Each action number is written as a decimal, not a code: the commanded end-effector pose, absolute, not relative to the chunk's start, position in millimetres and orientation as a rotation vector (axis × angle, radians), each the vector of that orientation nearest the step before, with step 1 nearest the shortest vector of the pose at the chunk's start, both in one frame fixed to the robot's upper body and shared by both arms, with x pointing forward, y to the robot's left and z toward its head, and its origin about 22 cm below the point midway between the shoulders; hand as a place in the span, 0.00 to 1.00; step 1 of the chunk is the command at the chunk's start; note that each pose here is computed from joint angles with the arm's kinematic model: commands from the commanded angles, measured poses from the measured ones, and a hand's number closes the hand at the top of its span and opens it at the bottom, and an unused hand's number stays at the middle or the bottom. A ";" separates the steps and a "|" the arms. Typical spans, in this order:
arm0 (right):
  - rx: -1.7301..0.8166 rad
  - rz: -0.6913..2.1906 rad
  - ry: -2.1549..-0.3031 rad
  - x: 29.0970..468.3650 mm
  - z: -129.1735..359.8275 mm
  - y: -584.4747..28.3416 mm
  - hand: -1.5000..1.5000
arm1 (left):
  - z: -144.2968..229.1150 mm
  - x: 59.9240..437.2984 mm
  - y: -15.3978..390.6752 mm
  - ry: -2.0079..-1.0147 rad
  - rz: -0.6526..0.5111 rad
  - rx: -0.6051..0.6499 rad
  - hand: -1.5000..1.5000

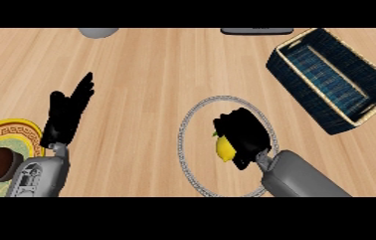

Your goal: Pick the lemon from the placemat and place it in the basket

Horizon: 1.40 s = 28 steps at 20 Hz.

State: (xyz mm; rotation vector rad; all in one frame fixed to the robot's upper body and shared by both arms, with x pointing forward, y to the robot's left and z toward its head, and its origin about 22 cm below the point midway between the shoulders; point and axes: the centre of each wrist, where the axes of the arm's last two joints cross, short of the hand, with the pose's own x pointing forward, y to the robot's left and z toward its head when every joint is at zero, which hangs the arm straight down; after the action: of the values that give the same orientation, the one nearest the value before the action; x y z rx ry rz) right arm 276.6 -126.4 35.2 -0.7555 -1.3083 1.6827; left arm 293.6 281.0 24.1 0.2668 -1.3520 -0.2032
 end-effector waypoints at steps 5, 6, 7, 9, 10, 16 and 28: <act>-0.533 1.454 -1.504 266.1 110.7 -135.6 1.00 | 22.6 298.7 284.3 -1.337 -0.203 0.276 0.50; -0.518 1.407 -1.520 244.4 118.4 -135.5 1.00 | 26.1 293.4 285.5 -1.322 -0.200 0.292 0.50; -0.478 1.316 -1.578 245.5 122.2 -134.4 1.00 | 14.6 275.3 276.8 -1.342 -0.189 0.283 0.50; -0.460 1.231 -1.682 233.8 149.8 -143.2 1.00 | 24.4 291.6 279.3 -1.346 -0.183 0.291 0.50; -0.367 1.160 -1.712 226.4 162.4 -145.3 1.00 | 14.6 286.0 282.4 -1.333 -0.178 0.281 0.50; -0.365 0.880 -1.822 208.4 235.6 -165.8 1.00 | 25.4 285.6 294.6 -1.372 -0.199 0.301 0.50; -0.484 0.716 -1.836 240.9 374.6 -179.5 1.00 | 17.8 286.1 283.6 -1.349 -0.206 0.279 0.50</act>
State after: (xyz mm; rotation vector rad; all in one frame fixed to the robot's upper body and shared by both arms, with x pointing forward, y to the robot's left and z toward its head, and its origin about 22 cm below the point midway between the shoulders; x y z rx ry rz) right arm 230.3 -176.0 336.0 -0.4130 -1.8985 0.7564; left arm 291.9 277.2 21.2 0.2722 -1.3525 -0.2075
